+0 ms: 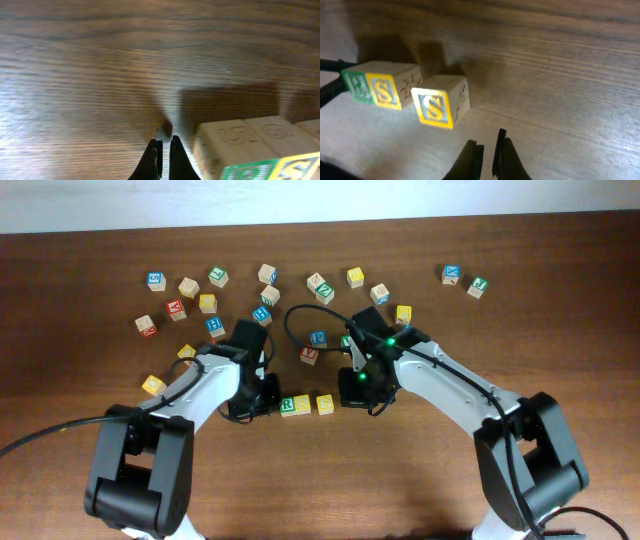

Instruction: Spell out RSS

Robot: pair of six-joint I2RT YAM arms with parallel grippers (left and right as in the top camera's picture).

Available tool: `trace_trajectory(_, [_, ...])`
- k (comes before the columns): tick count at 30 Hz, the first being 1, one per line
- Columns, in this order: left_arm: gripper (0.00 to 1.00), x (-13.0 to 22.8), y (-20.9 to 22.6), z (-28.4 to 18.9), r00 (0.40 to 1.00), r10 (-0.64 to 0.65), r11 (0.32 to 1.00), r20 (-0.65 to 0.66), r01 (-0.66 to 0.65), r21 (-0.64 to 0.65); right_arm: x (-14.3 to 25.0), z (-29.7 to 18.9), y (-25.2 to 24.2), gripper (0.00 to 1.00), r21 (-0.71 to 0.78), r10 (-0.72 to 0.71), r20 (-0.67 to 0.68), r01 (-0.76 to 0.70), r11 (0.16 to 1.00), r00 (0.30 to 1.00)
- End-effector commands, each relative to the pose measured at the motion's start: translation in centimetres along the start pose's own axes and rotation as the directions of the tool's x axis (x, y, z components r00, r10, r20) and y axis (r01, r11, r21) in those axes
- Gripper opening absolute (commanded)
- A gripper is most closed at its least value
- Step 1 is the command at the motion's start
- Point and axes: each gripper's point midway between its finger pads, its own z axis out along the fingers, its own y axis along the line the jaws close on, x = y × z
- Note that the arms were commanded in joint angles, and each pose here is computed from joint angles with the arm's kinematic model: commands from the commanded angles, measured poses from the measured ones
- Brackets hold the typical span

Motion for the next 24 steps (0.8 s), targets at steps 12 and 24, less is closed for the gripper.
trace_trajectory(12, [0.0, 0.1, -2.2, 1.1, 0.999, 0.034, 0.999, 0.018, -0.035, 0.03, 0.4, 4.3, 1.9, 0.04, -0.025, 0.027, -0.032, -0.027, 0.999, 0.999])
trace_trajectory(24, [0.0, 0.2, -1.8, 1.1, 0.999, 0.03, 0.999, 0.013, -0.031, 0.01, 0.0, 4.3, 1.4, 0.04, -0.004, 0.028, -0.014, -0.028, 1.0, 1.0])
